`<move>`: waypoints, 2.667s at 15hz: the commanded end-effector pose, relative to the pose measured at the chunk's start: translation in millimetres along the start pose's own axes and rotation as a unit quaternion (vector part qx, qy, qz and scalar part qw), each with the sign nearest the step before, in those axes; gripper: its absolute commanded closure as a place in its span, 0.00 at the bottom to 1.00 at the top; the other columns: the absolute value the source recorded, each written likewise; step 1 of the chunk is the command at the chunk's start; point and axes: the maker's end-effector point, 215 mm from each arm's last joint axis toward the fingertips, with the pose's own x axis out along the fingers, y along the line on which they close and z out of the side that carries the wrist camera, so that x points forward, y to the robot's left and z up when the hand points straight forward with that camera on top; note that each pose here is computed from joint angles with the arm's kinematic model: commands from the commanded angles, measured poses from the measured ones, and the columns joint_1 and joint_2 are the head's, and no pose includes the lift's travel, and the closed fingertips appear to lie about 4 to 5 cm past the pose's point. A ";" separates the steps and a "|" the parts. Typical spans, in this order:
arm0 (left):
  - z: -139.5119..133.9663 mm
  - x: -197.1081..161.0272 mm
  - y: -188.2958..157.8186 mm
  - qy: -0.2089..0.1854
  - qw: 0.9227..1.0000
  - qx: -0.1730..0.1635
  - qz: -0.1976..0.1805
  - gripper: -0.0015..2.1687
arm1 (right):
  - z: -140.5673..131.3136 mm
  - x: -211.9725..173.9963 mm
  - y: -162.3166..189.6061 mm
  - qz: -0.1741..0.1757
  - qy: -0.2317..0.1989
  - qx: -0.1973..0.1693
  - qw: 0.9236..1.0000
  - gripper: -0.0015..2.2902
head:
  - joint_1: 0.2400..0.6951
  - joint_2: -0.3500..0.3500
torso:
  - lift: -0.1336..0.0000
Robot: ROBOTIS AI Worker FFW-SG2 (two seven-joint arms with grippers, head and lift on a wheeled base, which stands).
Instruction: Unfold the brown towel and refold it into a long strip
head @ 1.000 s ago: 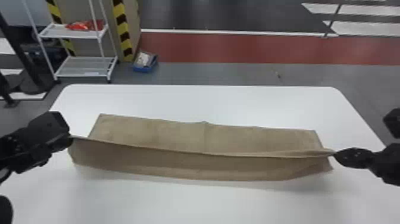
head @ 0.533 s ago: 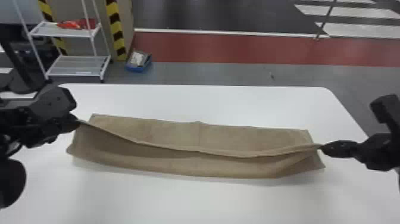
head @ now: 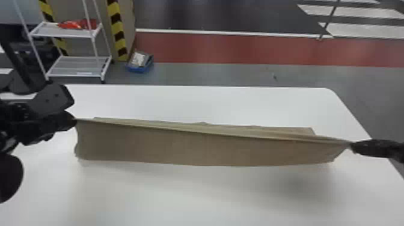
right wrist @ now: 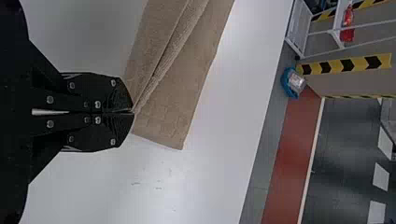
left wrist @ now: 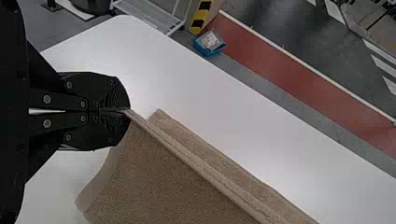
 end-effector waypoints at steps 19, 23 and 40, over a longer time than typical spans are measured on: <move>-10.1 42.8 -6.9 0.041 0.999 0.018 -0.027 0.97 | 28.0 103.4 -17.8 -0.001 0.124 0.017 0.992 0.88 | 1.00 0.39 | 0.08; -11.5 54.2 -0.5 0.055 0.998 0.016 -0.035 0.97 | 42.5 118.5 -23.6 -0.003 0.148 -0.001 0.989 0.88 | 1.00 0.40 | 0.08; -28.8 69.6 1.1 0.085 0.995 0.022 -0.045 0.97 | 60.3 137.3 -23.5 -0.006 0.177 -0.041 0.983 0.88 | 1.00 0.44 | 0.08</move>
